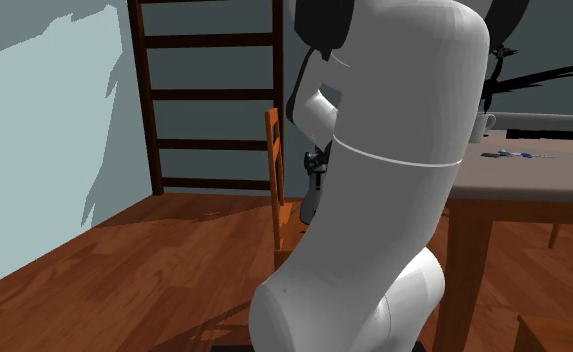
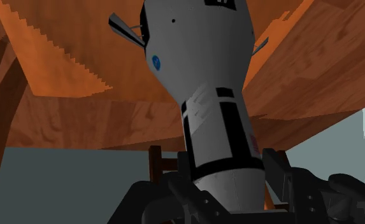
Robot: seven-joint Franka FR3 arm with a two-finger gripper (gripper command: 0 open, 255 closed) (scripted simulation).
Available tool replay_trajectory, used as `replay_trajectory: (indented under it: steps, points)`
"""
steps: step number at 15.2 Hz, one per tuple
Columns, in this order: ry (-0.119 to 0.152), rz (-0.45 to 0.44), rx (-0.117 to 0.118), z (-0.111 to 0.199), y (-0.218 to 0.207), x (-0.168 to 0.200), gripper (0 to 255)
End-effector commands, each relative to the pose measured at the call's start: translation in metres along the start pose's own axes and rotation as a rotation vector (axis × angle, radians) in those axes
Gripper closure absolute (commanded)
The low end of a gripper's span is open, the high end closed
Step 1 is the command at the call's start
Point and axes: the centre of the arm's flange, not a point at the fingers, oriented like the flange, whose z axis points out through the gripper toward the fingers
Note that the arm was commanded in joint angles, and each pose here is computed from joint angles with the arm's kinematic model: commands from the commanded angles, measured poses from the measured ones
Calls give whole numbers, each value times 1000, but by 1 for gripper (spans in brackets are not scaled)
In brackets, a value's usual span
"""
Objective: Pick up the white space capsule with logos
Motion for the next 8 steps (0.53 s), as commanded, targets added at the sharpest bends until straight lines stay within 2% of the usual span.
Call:
replay_trajectory:
  steps: [1, 8]
  points:
    - [-1, 0, 0, 1, 0, -1, 255]
    - [-1, 0, 0, -3, 0, 3, 255]
